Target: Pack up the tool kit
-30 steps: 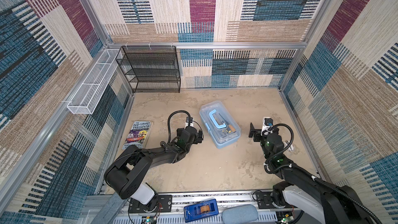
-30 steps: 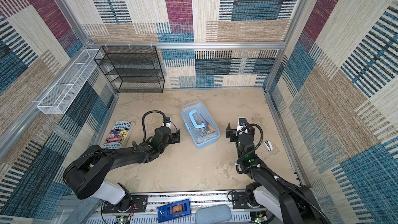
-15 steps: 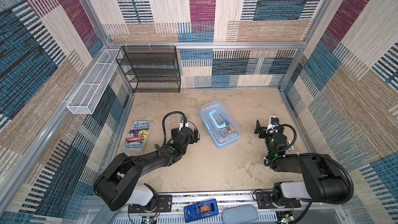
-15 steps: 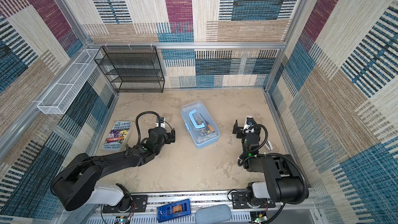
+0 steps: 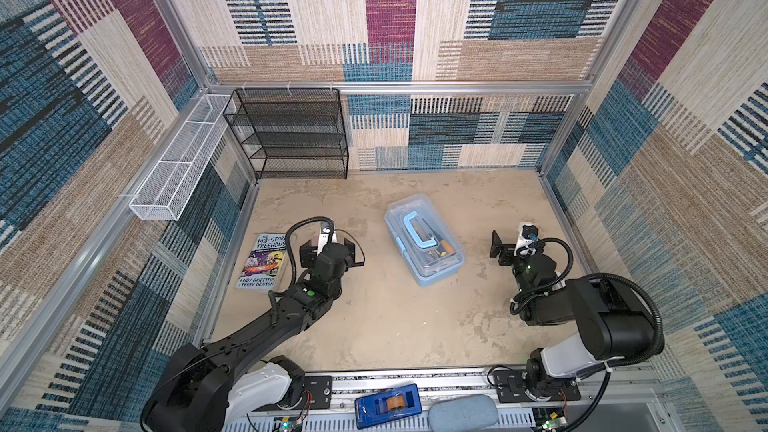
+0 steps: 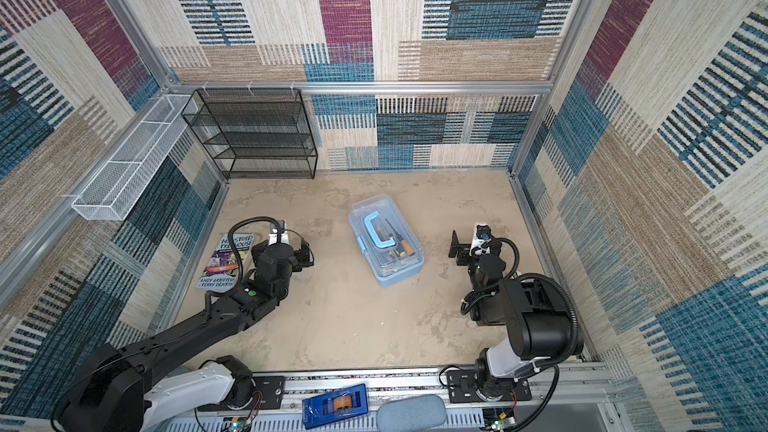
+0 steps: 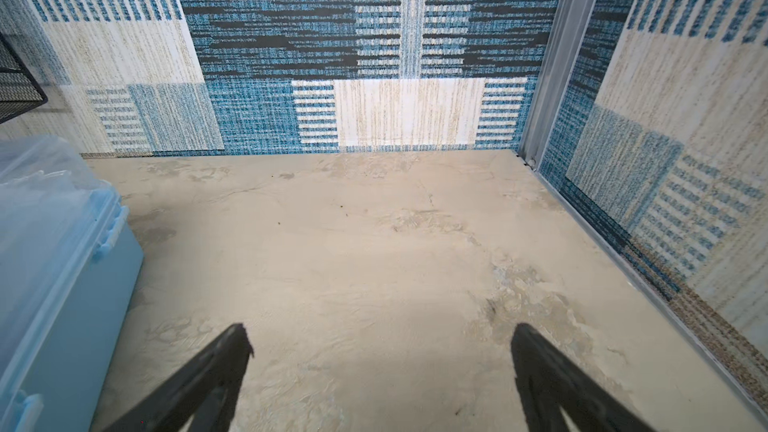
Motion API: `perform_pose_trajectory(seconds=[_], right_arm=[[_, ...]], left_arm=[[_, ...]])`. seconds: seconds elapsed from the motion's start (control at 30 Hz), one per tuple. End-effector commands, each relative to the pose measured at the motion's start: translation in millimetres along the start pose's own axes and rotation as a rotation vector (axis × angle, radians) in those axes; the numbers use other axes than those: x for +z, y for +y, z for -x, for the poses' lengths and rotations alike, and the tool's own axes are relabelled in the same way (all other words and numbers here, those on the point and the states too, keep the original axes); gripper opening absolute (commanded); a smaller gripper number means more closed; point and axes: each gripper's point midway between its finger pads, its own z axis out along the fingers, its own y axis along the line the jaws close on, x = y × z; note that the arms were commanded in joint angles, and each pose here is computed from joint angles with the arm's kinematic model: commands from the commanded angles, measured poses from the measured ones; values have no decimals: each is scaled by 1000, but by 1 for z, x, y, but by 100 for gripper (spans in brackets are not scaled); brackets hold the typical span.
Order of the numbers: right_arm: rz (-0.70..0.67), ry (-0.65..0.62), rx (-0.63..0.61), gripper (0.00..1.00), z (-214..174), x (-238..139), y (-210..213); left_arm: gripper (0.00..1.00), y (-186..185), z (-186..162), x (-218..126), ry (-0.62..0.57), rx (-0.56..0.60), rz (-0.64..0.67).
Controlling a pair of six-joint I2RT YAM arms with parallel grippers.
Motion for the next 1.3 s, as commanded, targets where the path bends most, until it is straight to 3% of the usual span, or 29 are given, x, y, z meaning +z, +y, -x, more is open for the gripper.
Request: perform_pose_trajectory(seconds=[0.0,0.13,0.3,0.8,1.27], right_arm=[[16,-57,11,100,14,0,3],[16,-56,10,100,14,0,3],[17,-55,10,100,14,0,3],[16,-54,10,100,13,0,3],[17,-55,10,100,14,0,3]], left_arm=[[98,27,0,5,-42,57,103],[99,48,-13,23,-35,63,167],[99,58,-38,46,-20,32,149],[99,72,-40,76,-119,-60,109],[99,63,-55,107,27,-99,-59]])
